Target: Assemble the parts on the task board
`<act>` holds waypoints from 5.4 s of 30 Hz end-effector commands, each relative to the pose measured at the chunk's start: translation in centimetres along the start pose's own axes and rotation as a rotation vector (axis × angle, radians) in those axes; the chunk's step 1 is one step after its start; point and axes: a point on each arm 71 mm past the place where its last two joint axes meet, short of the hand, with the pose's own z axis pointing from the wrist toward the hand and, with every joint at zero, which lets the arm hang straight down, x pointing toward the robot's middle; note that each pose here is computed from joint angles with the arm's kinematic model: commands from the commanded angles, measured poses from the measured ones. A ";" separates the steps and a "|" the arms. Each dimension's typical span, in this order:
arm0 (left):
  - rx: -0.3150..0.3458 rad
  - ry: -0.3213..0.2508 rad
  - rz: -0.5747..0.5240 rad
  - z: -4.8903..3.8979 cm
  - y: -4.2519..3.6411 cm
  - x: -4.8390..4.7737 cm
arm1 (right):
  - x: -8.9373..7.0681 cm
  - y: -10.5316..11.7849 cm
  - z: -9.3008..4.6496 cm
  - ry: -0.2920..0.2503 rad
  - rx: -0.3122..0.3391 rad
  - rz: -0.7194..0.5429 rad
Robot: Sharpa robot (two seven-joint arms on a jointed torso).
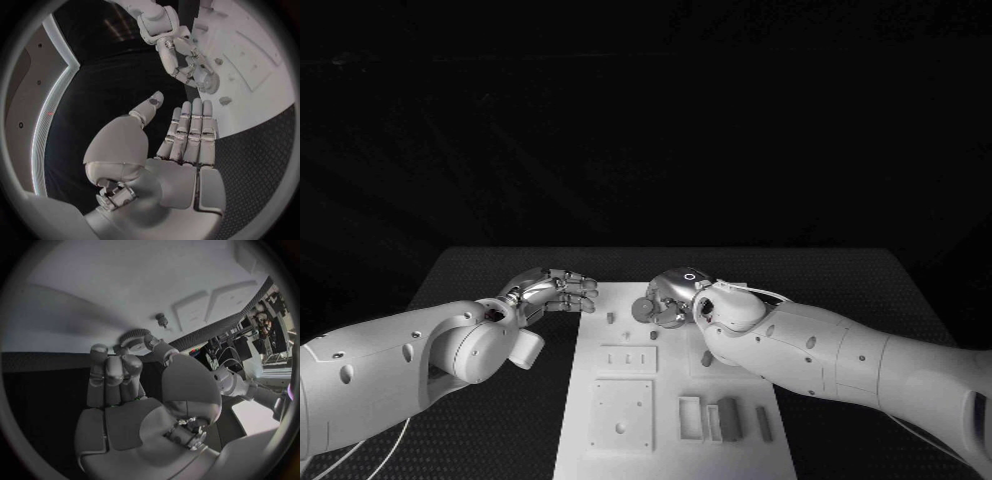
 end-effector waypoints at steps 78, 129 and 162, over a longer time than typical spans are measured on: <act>0.033 0.006 0.030 0.50 1.00 -1.64 | 0.6 -16.6 -7.2 0.026 0.093 0.329; 0.022 0.012 0.027 0.38 1.06 -1.65 | 1.1 -16.1 -6.8 0.015 0.100 0.325; 0.018 0.011 0.028 0.34 1.09 -1.67 | 1.0 -15.8 -6.5 -0.003 0.099 0.316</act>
